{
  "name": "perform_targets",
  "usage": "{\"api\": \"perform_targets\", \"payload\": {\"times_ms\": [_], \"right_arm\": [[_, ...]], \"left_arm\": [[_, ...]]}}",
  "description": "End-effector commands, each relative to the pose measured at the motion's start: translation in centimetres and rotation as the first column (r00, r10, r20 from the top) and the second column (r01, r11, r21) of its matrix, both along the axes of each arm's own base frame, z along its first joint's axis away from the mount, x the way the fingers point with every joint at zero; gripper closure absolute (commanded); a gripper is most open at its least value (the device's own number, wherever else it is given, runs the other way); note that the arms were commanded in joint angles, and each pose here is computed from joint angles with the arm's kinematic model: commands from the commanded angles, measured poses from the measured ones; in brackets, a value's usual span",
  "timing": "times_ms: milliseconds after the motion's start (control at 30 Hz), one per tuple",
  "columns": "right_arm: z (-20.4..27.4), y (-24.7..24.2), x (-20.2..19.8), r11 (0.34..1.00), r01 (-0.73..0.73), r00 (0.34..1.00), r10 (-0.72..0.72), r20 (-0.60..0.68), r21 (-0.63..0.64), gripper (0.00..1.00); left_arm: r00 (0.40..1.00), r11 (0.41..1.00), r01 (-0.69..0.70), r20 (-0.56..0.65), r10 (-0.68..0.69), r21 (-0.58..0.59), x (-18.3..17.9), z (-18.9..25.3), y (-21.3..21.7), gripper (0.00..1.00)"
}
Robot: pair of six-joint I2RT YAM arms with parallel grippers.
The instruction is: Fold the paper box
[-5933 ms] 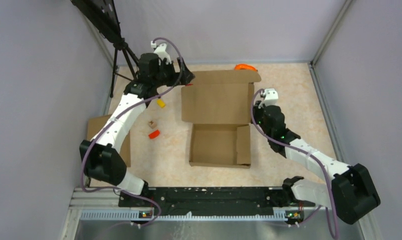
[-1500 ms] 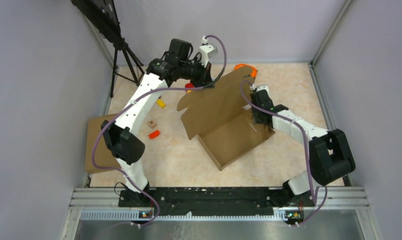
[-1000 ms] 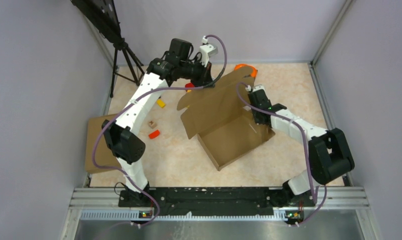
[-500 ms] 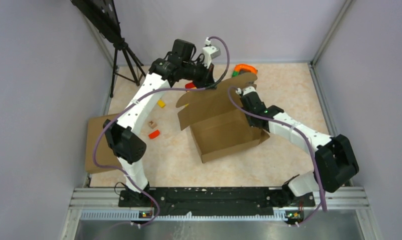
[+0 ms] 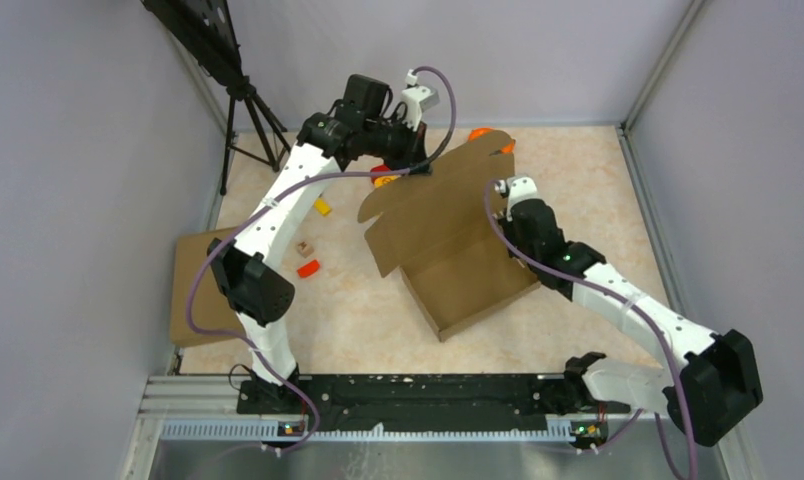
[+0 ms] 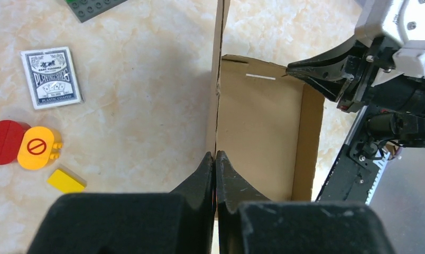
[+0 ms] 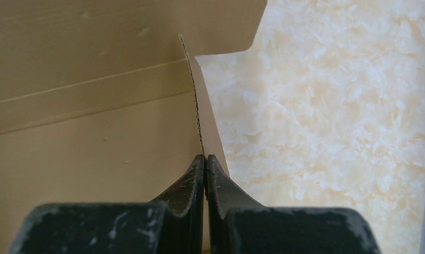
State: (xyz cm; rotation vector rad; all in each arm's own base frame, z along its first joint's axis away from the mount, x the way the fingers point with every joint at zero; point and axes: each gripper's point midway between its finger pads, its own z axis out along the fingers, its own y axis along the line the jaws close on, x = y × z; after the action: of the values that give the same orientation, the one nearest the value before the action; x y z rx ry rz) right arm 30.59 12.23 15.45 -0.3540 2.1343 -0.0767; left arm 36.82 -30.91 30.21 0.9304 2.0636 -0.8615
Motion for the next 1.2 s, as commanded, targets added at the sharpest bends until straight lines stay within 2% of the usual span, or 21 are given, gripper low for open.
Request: {"api": "perform_targets", "payload": {"times_ms": [0, 433, 600, 667, 767, 1033, 1100, 1167], "right_arm": [[1.9, 2.4, 0.5, 0.992, -0.1, 0.993, 0.094, 0.077, 0.081, 1.0], [-4.8, 5.1, -1.1, 0.982, -0.156, 0.958, 0.177, -0.226, 0.107, 1.0], [-5.5, 5.1, -1.0, 0.985, -0.141, 0.954, 0.162, -0.253, 0.097, 0.99], [-5.8, 5.1, -1.1, 0.985, -0.142, 0.953, 0.164, -0.254, 0.103, 0.94], [-6.4, 4.9, -1.2, 0.987, -0.128, 0.949, 0.152, -0.276, 0.101, 0.81], [-8.7, 3.3, -0.9, 0.997, -0.041, 0.922, 0.061, -0.381, 0.059, 0.65], [-9.1, 3.2, -0.9, 0.997, -0.032, 0.919, 0.057, -0.39, 0.072, 0.55], [-9.6, 2.9, -0.9, 0.997, -0.017, 0.916, 0.047, -0.398, 0.077, 0.5]], "left_arm": [[1.0, 0.999, -0.027, -0.014, 0.027, -0.047, 0.4, 1.4, -0.3, 0.99], [0.999, 0.996, 0.016, -0.043, -0.02, -0.089, -0.4, 1.1, -1.1, 1.0], [0.998, 0.996, 0.046, -0.04, -0.049, -0.071, -0.8, 0.6, -1.0, 0.99], [0.997, 0.996, 0.052, -0.045, -0.056, -0.068, -0.8, 0.5, -1.0, 0.99], [0.997, 0.996, 0.057, -0.047, -0.06, -0.064, -0.9, 0.3, -0.9, 0.99], [0.997, 0.997, 0.059, -0.045, -0.061, -0.041, -0.9, -0.2, -0.7, 0.98], [0.997, 0.997, 0.061, -0.049, -0.063, -0.038, -0.8, -0.4, -0.7, 0.98], [0.996, 0.997, 0.066, -0.054, -0.068, -0.037, -0.9, -0.6, -0.8, 0.98]]}}
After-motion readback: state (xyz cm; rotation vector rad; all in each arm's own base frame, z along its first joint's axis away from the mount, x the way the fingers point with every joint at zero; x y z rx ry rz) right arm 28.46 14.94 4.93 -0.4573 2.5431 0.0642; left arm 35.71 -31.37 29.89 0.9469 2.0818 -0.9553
